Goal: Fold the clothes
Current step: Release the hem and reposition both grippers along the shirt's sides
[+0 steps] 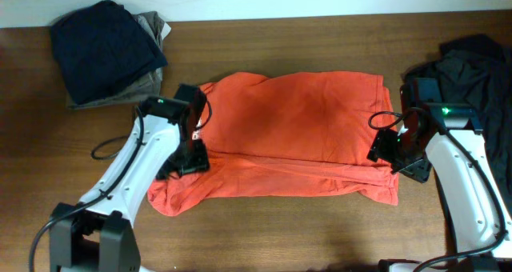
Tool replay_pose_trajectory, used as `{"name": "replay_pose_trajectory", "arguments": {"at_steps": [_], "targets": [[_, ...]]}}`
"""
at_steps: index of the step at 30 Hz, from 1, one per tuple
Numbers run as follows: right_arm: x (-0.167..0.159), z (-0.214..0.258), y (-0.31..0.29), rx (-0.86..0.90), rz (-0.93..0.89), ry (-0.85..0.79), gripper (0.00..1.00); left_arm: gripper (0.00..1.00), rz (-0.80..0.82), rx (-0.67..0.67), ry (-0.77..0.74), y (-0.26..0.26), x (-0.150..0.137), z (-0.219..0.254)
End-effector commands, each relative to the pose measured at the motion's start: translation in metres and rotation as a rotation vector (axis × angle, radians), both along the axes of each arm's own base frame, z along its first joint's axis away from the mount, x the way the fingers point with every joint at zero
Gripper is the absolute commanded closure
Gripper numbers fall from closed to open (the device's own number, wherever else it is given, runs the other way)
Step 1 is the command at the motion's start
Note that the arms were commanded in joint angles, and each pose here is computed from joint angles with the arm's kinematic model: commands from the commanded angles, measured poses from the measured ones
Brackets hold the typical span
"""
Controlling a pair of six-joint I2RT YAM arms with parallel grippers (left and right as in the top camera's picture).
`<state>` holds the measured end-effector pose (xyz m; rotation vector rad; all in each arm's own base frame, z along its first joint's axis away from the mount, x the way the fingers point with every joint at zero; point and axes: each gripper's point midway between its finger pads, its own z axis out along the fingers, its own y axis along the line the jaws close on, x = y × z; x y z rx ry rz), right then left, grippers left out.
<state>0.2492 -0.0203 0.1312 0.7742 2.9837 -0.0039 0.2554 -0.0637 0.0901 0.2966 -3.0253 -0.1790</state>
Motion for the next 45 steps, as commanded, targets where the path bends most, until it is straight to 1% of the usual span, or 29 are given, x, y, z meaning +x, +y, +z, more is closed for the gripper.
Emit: {"name": "replay_pose_trajectory", "arguments": {"at_steps": [1,3,4,5,9,15,24,28,29,31,32,34,35,37,38,40,45], "targets": [[0.003,0.004,0.002,0.008,0.02,-0.012,0.23,0.38,-0.01,-0.039,0.061,-0.004,-0.014,-0.014],[0.004,0.004,0.002,0.008,0.02,-0.016,0.23,0.46,-0.009,-0.059,0.056,-0.007,-0.014,-0.02],[0.004,0.004,0.001,0.008,0.02,-0.018,0.23,0.47,-0.008,-0.066,0.046,-0.009,-0.012,-0.023],[0.005,0.004,0.001,0.007,0.02,-0.021,0.23,0.48,-0.011,-0.068,0.035,-0.009,-0.01,-0.025],[0.006,0.004,0.001,0.007,0.02,-0.027,0.23,0.47,-0.114,-0.09,-0.015,-0.012,0.004,-0.035],[0.008,0.004,0.001,0.006,0.021,-0.034,0.22,0.46,-0.128,-0.003,-0.058,-0.001,0.022,-0.047],[0.01,0.004,0.001,0.005,0.021,-0.04,0.22,0.46,-0.142,0.149,-0.03,0.022,0.029,-0.069],[0.01,0.004,0.001,0.005,0.021,-0.041,0.22,0.48,-0.125,0.217,-0.067,0.032,0.038,-0.063],[0.01,0.004,0.001,0.005,0.021,-0.041,0.22,0.51,-0.125,0.22,-0.072,0.032,0.04,-0.061],[0.01,0.004,0.001,0.005,0.021,-0.041,0.22,0.63,-0.125,0.22,-0.077,0.031,0.043,-0.056],[0.01,0.004,0.001,0.005,0.021,-0.04,0.22,0.67,-0.124,0.22,-0.08,0.031,0.045,-0.054],[0.01,0.004,0.001,0.005,0.021,-0.04,0.22,0.8,-0.123,0.218,-0.086,0.03,0.047,-0.052],[0.01,0.004,0.001,0.005,0.021,-0.04,0.22,0.83,-0.123,0.218,-0.089,0.03,0.048,-0.051],[0.01,0.004,0.001,0.005,0.021,-0.04,0.22,0.95,-0.123,0.217,-0.094,0.03,0.05,-0.05],[0.01,0.004,0.001,0.005,0.021,-0.04,0.22,0.98,-0.122,0.22,-0.1,0.03,0.052,-0.048],[0.009,0.004,0.001,0.005,0.02,-0.039,0.22,0.99,-0.124,0.241,-0.11,0.033,0.055,-0.044],[0.009,0.004,0.001,0.005,0.02,-0.039,0.22,0.99,-0.122,0.259,-0.14,0.033,0.068,-0.025]]}}
